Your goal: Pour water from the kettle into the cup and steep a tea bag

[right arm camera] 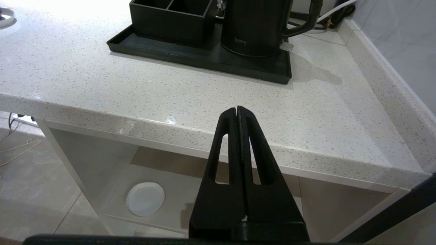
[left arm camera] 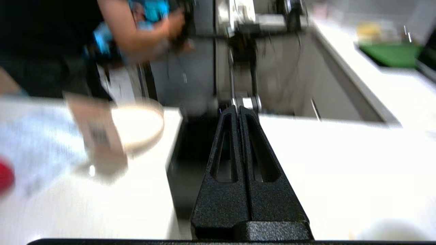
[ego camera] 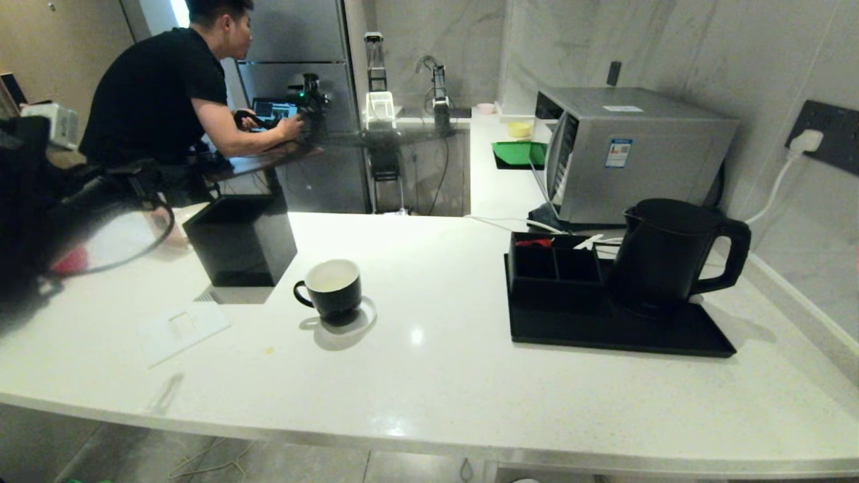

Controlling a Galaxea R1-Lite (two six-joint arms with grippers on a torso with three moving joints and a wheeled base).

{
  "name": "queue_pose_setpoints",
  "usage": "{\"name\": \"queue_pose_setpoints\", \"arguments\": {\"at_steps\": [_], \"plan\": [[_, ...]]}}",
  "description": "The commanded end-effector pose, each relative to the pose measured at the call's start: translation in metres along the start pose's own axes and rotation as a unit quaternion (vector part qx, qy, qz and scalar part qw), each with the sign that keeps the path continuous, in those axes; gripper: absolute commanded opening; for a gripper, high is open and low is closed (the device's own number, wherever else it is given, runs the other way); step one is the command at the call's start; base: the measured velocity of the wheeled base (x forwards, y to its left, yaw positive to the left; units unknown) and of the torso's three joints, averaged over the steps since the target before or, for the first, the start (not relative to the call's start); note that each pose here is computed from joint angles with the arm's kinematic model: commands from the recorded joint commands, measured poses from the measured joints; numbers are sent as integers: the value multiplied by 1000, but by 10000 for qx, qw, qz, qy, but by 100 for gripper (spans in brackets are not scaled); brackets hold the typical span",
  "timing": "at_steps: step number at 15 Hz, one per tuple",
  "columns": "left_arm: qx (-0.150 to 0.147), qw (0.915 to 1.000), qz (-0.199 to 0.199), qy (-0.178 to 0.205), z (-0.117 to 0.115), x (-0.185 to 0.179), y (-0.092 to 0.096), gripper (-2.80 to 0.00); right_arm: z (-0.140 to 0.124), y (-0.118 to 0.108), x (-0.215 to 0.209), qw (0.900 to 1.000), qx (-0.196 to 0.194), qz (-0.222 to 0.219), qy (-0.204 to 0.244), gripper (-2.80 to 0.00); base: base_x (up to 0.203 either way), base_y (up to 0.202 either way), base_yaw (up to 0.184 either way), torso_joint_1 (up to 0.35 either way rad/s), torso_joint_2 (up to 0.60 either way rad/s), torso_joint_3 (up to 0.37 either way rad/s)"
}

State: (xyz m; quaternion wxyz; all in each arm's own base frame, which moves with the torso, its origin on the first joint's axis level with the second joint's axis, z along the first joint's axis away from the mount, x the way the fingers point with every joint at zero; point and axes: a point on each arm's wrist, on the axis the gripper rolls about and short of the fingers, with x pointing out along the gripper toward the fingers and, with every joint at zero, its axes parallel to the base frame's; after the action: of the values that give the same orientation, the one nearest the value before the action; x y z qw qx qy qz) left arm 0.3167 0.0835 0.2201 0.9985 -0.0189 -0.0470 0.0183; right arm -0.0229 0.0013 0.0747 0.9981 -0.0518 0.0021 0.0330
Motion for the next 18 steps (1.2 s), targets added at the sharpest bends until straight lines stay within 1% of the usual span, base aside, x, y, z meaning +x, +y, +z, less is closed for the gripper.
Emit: {"name": "queue_pose_setpoints", "arguments": {"at_steps": [1,5,10,13,15,18], "plan": [[4,9999,-86,70,4,-49,-16,-280,0,0,0,10000,-9,4,0,-280,0,0,0,0,0,0],[5,9970,-289,715,-30,-124,-39,-280,0,0,0,10000,-2,9,-1,-280,0,0,0,0,0,0],[25,9933,-360,1093,-47,-206,-54,-280,0,0,0,10000,-2,9,-1,-280,0,0,0,0,0,0],[248,9889,-433,1402,-61,-249,-62,-280,0,0,0,10000,-2,1,0,-280,0,0,0,0,0,0],[425,9870,-492,1466,-72,-274,-66,-280,0,0,0,10000,-9,9,-1,-280,0,0,0,0,0,0],[591,9877,-574,1330,-88,-308,-70,-280,0,0,0,10000,-7,1,0,-280,0,0,0,0,0,0]]}}
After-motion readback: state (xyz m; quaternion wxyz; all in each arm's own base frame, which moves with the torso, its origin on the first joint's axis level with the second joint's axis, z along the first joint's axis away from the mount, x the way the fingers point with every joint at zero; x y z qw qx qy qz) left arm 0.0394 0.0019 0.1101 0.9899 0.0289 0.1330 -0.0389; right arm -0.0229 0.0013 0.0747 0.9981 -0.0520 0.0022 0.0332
